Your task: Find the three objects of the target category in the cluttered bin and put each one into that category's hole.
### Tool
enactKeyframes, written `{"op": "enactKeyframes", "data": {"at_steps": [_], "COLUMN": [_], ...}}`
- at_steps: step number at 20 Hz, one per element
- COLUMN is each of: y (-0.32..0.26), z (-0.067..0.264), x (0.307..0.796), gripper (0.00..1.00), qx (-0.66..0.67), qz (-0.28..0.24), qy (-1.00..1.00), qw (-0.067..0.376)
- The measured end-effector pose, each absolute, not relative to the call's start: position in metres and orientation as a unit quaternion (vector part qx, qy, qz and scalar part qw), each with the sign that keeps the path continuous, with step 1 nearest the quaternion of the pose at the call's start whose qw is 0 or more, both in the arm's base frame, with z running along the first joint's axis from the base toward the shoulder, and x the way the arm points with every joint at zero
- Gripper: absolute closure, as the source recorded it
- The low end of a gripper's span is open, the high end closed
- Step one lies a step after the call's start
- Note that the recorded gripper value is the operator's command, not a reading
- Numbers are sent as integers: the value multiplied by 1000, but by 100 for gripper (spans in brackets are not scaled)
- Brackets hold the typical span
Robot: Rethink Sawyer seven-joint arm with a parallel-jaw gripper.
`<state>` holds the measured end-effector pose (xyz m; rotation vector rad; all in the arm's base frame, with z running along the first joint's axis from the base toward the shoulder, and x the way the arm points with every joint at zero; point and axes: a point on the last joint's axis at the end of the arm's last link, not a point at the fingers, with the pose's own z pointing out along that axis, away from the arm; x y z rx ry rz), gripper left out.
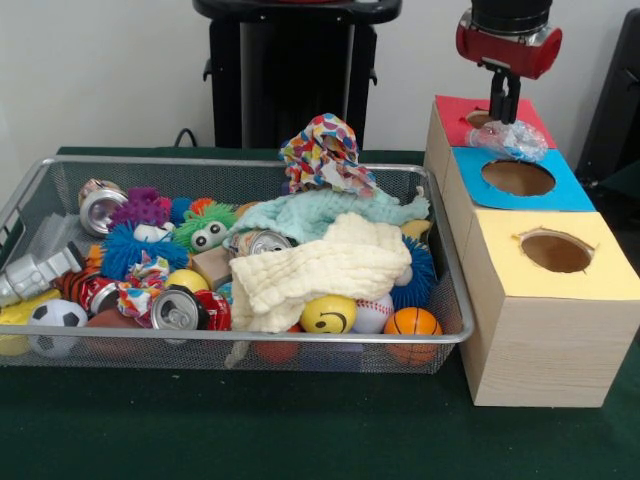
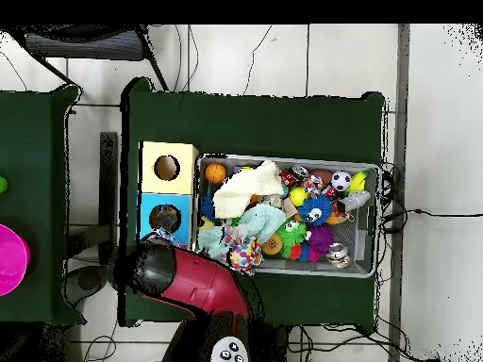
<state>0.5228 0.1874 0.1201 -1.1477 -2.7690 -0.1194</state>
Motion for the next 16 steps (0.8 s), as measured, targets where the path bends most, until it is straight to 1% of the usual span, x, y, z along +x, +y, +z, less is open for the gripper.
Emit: {"op": "enactKeyframes", "data": {"at_steps": [7, 16], "y": [187, 199], "z": [119, 118], "x": [520, 501], "gripper": [100, 100], "qx": [-389, -398], "qz": [-40, -41], "qy": [-917, -912], "qw": [76, 93]}}
